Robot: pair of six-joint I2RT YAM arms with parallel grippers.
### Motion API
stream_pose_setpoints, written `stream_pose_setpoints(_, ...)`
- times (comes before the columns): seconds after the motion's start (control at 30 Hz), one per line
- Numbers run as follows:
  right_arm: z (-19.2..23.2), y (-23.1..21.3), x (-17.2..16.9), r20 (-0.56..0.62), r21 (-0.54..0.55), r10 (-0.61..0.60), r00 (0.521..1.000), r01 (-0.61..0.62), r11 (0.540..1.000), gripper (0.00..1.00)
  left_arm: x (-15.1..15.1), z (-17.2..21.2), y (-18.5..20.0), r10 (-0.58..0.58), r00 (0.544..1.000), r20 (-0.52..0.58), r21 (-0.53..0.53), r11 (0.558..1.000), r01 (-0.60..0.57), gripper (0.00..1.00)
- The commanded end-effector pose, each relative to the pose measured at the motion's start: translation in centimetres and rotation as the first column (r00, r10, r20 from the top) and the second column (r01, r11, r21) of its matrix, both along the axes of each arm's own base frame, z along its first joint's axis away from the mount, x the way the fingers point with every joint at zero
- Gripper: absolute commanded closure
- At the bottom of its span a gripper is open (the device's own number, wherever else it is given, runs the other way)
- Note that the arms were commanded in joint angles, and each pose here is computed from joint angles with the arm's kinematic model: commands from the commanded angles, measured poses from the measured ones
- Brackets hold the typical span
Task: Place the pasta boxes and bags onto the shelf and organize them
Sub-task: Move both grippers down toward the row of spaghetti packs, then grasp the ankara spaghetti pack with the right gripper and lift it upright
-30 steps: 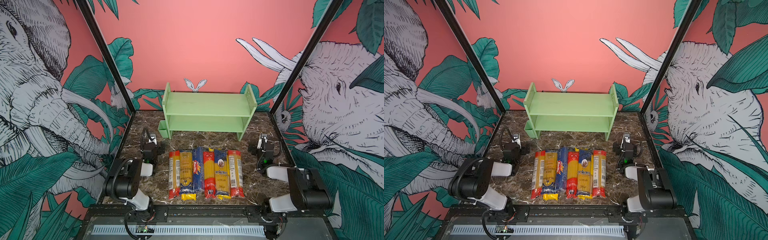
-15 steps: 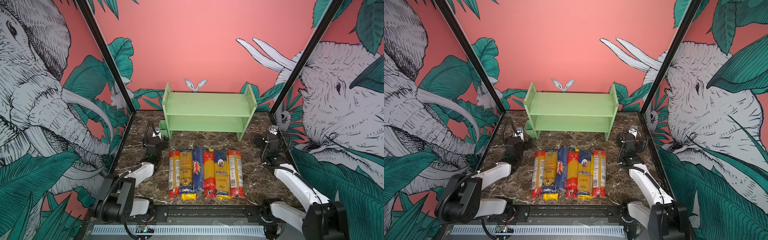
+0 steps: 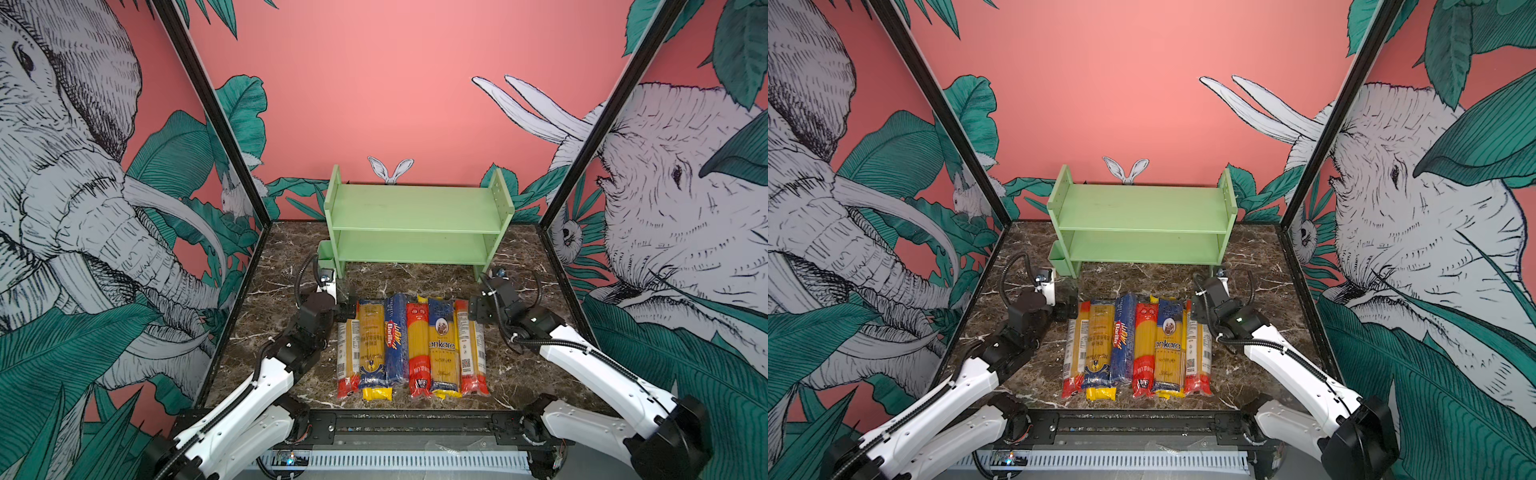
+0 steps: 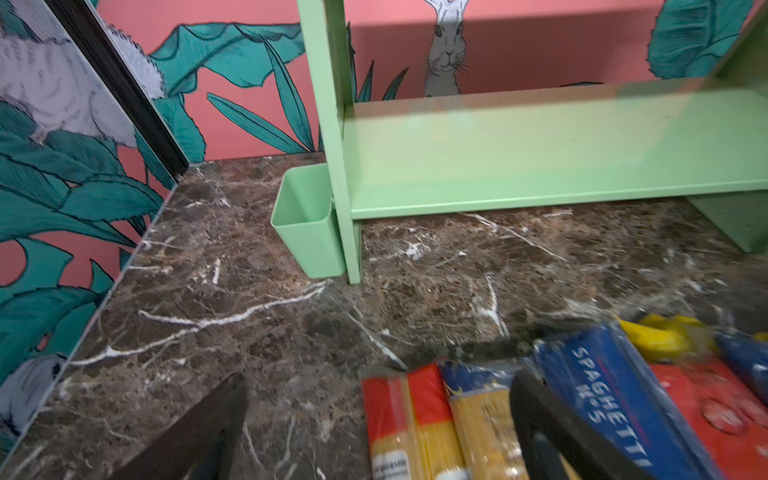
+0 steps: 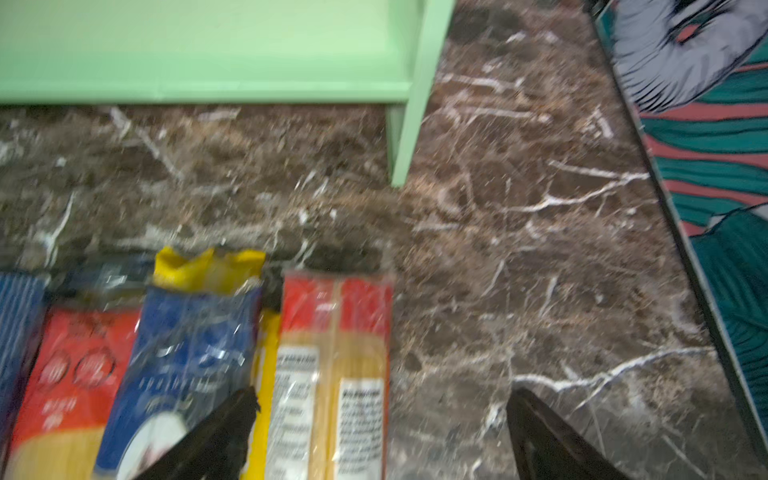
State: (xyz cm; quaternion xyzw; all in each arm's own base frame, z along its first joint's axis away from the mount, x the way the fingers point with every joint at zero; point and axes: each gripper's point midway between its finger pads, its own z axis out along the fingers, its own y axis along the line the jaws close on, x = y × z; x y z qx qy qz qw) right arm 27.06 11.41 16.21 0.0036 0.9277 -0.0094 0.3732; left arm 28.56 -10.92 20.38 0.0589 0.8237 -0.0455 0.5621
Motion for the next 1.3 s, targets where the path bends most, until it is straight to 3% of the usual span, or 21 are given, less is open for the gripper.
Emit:
stream_pose_setpoints(0.0, -1.1, 1.6, -3.4, -0.074, 0.027, 0.012, 0.997, -0.01, 1.0, 0.08, -3.2, -2.5, -0.5, -0.05, 0.99, -0.134, -0.075, 0.996, 0.04, 0.03)
stream_pose_setpoints(0.2, -2.4, 6.3, -7.6, -0.087, 0.069, 0.116, 0.989, -0.11, 0.991, 0.1, -6.0, -3.5, -1.6, -0.15, 0.969, -0.196, -0.089, 0.987, 0.135, 0.03)
stream_pose_setpoints(0.43, -4.0, 10.6, -11.1, -0.142, 0.069, 0.213, 0.967, -0.205, 0.976, 0.11, -8.5, -3.6, -6.8, -0.4, 0.884, -0.241, -0.159, 0.915, 0.37, 0.03)
stream_pose_setpoints(0.6, -5.2, 10.9, -12.6, -0.19, 0.043, 0.213, 0.958, -0.209, 0.977, 0.1, -9.7, -3.2, -9.3, -0.491, 0.83, -0.265, -0.15, 0.871, 0.468, 0.03)
stream_pose_setpoints(0.77, -6.8, 11.2, -13.4, -0.216, 0.098, 0.221, 0.951, -0.204, 0.974, 0.09, -10.5, -3.0, -10.0, -0.522, 0.809, -0.272, -0.147, 0.853, 0.501, 0.03)
stream_pose_setpoints(1.1, -9.0, 9.8, -13.4, -0.232, 0.076, 0.191, 0.954, -0.178, 0.981, 0.1, -10.4, -3.5, -10.1, -0.514, 0.813, -0.274, -0.152, 0.858, 0.491, 0.03)
stream_pose_setpoints(1.27, -10.0, 10.5, -13.2, -0.258, 0.133, 0.207, 0.944, -0.177, 0.975, 0.1, -10.2, -3.6, -10.5, -0.517, 0.808, -0.282, -0.147, 0.855, 0.497, 0.03)
